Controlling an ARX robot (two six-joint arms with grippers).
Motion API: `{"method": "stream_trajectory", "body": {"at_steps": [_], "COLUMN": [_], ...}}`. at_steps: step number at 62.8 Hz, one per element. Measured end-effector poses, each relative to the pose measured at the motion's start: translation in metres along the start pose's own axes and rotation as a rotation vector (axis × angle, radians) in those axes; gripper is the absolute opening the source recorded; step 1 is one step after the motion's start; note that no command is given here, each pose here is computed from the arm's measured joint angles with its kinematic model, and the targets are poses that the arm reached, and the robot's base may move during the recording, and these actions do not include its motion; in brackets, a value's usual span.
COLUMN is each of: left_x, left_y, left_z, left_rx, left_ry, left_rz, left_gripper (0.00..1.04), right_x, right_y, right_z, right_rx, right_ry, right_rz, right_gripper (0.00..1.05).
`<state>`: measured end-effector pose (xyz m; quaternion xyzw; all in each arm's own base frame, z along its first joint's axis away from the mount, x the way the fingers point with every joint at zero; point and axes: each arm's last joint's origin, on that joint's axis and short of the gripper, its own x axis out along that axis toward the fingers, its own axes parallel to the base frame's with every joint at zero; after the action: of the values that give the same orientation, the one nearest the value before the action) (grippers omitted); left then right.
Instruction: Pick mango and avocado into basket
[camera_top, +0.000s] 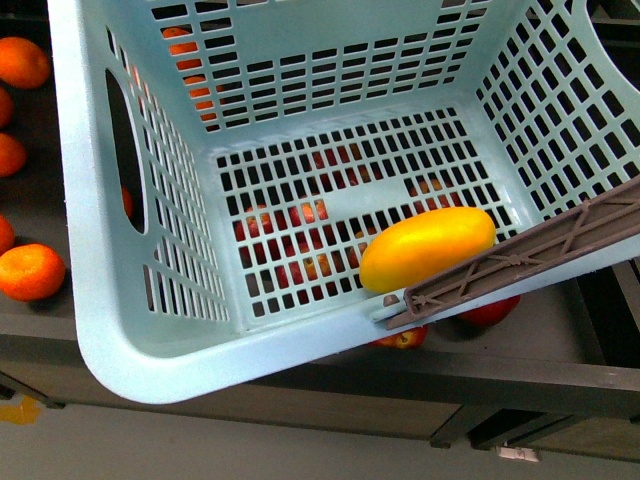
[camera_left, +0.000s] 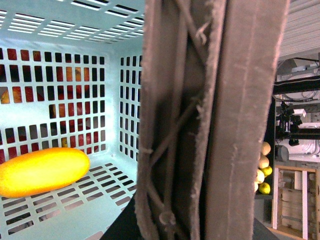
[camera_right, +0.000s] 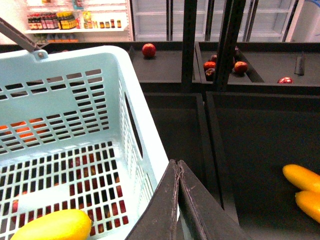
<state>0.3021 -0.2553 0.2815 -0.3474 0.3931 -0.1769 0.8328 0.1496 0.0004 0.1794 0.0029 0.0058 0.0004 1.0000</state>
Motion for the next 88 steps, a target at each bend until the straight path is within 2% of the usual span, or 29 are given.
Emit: {"method": "stream_trajectory", "body": {"at_steps": [11, 26, 35, 43, 69, 88], "left_x": [0.0000, -0.0001, 0.0000, -0.0001, 0.0001, -0.0006], "left_y": [0.0001, 0.0000, 0.0000, 0.0000, -0.0036, -0.0011], "left_z": [0.0001, 0.0001, 0.0001, 0.0001, -0.0056, -0.0011], "left_rx": [0.001, 0.000, 0.001, 0.001, 0.000, 0.001], "left_ry": [-0.005, -0.002, -0.003, -0.003, 0.028, -0.003], "left_rz": [0.003, 0.001, 0.002, 0.002, -0.018, 0.000], "left_gripper": [0.14, 0.14, 0.14, 0.14, 0.14, 0.14], "right_x": [-0.0089, -0.0105, -0.0105, -0.0105, -0.0108, -0.0111], "right_y": [0.0000, 0.0000, 0.0000, 0.0000, -0.0003, -0.0003], "right_z": [-0.0036, -0.0040, -0.0040, -0.0040, -0.0036, -0.0051], "right_rx": [-0.001, -0.002, -0.002, -0.001, -0.001, -0.001], "right_ry": [-0.003, -0.007, -0.008, -0.008, -0.011, -0.006], "right_rz": [0.000, 0.000, 0.000, 0.000, -0.003, -0.002], "right_gripper": [0.03, 0.42, 0.77, 0.97, 0.96, 0.96]}}
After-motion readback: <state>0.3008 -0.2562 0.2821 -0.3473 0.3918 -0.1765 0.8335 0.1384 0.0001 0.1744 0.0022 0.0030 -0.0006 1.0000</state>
